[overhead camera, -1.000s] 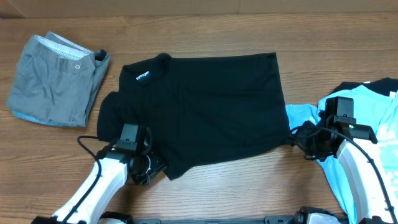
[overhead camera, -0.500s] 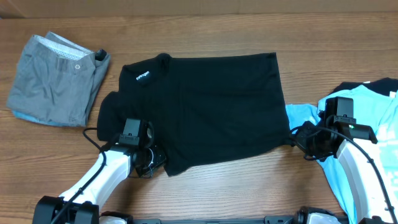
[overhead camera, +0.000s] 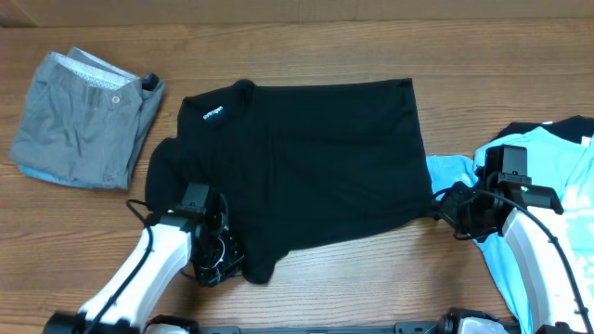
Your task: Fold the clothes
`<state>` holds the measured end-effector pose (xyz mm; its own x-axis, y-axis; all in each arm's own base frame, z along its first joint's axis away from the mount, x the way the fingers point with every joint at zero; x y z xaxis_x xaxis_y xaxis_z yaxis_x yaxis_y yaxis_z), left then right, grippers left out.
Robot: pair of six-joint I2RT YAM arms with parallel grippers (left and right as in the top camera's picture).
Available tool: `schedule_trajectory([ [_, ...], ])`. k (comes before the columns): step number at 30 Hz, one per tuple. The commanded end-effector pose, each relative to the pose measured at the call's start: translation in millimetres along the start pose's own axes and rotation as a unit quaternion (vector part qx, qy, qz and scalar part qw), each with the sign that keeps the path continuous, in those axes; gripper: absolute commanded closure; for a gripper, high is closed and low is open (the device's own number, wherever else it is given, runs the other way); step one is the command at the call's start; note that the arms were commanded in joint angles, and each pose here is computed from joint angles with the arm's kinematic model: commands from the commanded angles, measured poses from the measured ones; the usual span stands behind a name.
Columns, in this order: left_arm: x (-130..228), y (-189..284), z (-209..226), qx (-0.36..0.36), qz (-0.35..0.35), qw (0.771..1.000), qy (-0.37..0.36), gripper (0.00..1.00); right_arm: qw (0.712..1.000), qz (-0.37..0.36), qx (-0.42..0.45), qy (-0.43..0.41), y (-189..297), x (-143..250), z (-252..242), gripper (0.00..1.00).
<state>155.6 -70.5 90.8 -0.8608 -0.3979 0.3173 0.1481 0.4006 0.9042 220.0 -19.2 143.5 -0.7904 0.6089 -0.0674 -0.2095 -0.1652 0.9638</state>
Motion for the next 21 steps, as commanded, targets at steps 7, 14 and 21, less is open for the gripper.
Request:
schedule_trajectory([
  [7,12,38,-11,0.011,-0.039,0.998,-0.047,0.96,0.999,-0.031,-0.036,0.01,15,-13,12,0.96],
  [14,-19,64,-20,0.021,-0.143,0.989,-0.041,0.96,0.997,-0.05,-0.063,-0.006,16,-20,20,0.96],
  [21,-49,92,-38,0.048,-0.25,0.964,-0.074,0.96,0.993,-0.081,-0.084,-0.025,19,-32,26,0.96],
])
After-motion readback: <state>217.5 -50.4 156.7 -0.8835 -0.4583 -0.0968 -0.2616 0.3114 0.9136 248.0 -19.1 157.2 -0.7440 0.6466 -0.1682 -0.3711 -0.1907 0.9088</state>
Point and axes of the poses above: each gripper's point midway between its finger pads, its own y axis back along the fingers, its own z axis along the line the jaws close on, x = y × z, the point moved 8 cm from there along y, back along the fingers, and after that the axes turned 1 degree about y, right-handed, at the moved point
